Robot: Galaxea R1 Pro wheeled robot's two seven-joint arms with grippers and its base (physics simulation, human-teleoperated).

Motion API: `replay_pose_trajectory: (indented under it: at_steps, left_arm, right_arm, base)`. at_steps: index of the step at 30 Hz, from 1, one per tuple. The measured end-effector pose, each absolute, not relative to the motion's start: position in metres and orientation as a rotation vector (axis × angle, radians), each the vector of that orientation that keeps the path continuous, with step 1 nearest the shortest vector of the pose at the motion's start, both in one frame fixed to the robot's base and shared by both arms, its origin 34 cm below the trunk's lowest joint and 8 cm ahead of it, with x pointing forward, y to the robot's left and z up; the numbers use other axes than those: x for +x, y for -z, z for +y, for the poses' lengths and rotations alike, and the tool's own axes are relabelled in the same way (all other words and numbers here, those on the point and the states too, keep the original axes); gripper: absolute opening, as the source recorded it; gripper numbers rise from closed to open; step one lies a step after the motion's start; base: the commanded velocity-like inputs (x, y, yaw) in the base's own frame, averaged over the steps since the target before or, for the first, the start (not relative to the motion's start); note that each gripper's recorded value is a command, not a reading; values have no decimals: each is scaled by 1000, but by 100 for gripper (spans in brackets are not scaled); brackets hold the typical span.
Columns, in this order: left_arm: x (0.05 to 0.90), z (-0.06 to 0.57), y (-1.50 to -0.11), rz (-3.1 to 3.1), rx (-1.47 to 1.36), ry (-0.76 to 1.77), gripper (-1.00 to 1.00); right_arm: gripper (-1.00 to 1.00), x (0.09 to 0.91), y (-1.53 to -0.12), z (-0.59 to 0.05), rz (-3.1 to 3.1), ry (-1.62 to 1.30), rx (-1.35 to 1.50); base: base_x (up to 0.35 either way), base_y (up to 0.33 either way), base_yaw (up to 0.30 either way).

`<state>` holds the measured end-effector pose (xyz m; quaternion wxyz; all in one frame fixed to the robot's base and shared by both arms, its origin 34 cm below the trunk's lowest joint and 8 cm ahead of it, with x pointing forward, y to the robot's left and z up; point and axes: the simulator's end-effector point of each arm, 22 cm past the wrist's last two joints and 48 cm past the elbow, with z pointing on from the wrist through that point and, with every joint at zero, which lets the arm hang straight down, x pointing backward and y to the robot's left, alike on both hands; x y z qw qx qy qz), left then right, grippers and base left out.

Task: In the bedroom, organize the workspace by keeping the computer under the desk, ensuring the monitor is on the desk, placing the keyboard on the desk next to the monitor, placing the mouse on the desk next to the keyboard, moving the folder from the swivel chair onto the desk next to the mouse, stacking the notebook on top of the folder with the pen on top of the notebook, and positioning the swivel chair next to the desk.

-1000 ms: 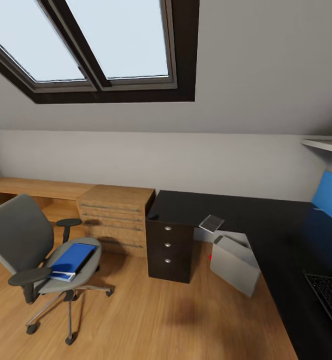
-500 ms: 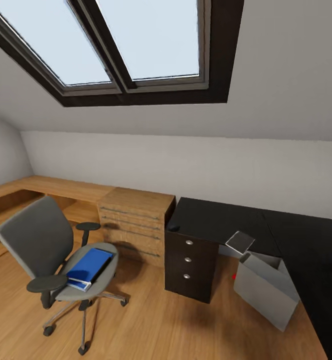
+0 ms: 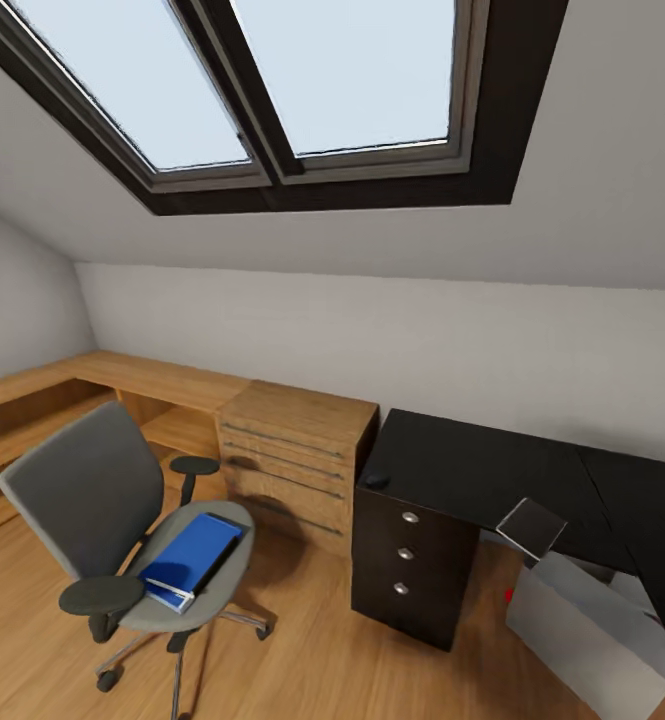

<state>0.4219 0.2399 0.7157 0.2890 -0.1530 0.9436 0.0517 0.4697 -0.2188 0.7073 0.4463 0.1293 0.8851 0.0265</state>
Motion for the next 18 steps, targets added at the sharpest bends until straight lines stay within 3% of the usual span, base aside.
replay_pose_trajectory:
  at_steps: [8,18]
  left_arm:
    - [456,222,-748,2417,-411,-80,100]
    - [535,208,-891,2256,-307,-7,100]
  right_arm:
    - [100,495,-730,-230,2091,-57,337]
    - [100,645,-849,-226,2048,6,337]
  base:
    - [339,0,0]
    - [339,0,0]
